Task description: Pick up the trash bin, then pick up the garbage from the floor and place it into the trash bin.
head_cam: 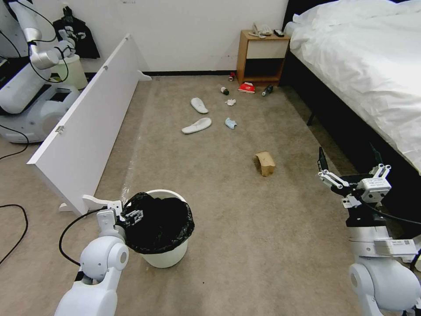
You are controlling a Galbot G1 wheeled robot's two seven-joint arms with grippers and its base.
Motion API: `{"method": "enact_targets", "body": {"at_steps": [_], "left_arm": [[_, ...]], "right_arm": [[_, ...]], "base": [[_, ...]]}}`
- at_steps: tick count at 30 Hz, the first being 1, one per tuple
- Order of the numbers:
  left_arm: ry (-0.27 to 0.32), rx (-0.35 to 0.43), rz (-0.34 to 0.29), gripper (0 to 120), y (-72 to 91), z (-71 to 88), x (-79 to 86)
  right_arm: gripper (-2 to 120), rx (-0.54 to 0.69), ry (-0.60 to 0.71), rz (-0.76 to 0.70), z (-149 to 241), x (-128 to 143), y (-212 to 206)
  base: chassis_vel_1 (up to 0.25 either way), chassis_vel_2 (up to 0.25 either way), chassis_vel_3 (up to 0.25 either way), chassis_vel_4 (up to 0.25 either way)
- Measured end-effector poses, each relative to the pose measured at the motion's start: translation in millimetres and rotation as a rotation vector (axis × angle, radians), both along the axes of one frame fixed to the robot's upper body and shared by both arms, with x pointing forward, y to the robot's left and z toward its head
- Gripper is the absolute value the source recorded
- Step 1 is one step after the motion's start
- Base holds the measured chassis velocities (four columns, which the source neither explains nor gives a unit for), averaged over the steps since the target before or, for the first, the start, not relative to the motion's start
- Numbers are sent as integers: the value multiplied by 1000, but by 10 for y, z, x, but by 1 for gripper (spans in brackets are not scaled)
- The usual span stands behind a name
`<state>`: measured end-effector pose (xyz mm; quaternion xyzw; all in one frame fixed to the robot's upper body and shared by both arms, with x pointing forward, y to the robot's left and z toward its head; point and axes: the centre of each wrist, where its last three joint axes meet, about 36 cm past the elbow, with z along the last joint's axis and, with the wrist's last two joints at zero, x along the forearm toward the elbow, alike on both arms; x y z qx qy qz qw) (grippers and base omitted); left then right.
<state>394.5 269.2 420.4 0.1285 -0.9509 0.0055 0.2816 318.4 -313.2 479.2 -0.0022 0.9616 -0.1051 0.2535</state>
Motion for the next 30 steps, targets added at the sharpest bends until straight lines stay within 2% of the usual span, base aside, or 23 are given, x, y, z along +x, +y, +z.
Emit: {"method": "enact_targets", "body": {"at_steps": [9, 20, 22, 24, 25, 26, 27, 29, 30], "left_arm": [[15, 11, 5, 99, -23, -142, 40], [26, 15, 4, 97, -39, -218, 53], [28, 18, 3, 94, -38, -231, 56], [30, 20, 1, 84, -35, -249, 59], [30, 20, 1, 84, -35, -249, 59], [30, 22, 1, 75, -34, -254, 59], [30, 22, 1, 75, -34, -254, 59], [31, 24, 0, 66, -31, -265, 56], [31, 24, 0, 66, -31, -265, 56]], "right_arm": [[100, 6, -6, 1, 11, 26, 1], [100, 7, -6, 2, 10, 37, -1], [100, 7, -5, 2, 9, 39, -1], [100, 8, -5, 2, 9, 40, 0], [100, 8, -5, 2, 9, 40, 0], [100, 8, -5, 3, 9, 41, 0], [100, 8, -5, 3, 9, 41, 0], [100, 8, -6, 3, 11, 43, -1], [100, 8, -6, 3, 11, 43, -1]], "base": [[0, 0, 0, 0], [0, 0, 0, 0], [0, 0, 0, 0], [0, 0, 0, 0], [0, 0, 0, 0], [0, 0, 0, 0], [0, 0, 0, 0], [0, 0, 0, 0], [0, 0, 0, 0]]}}
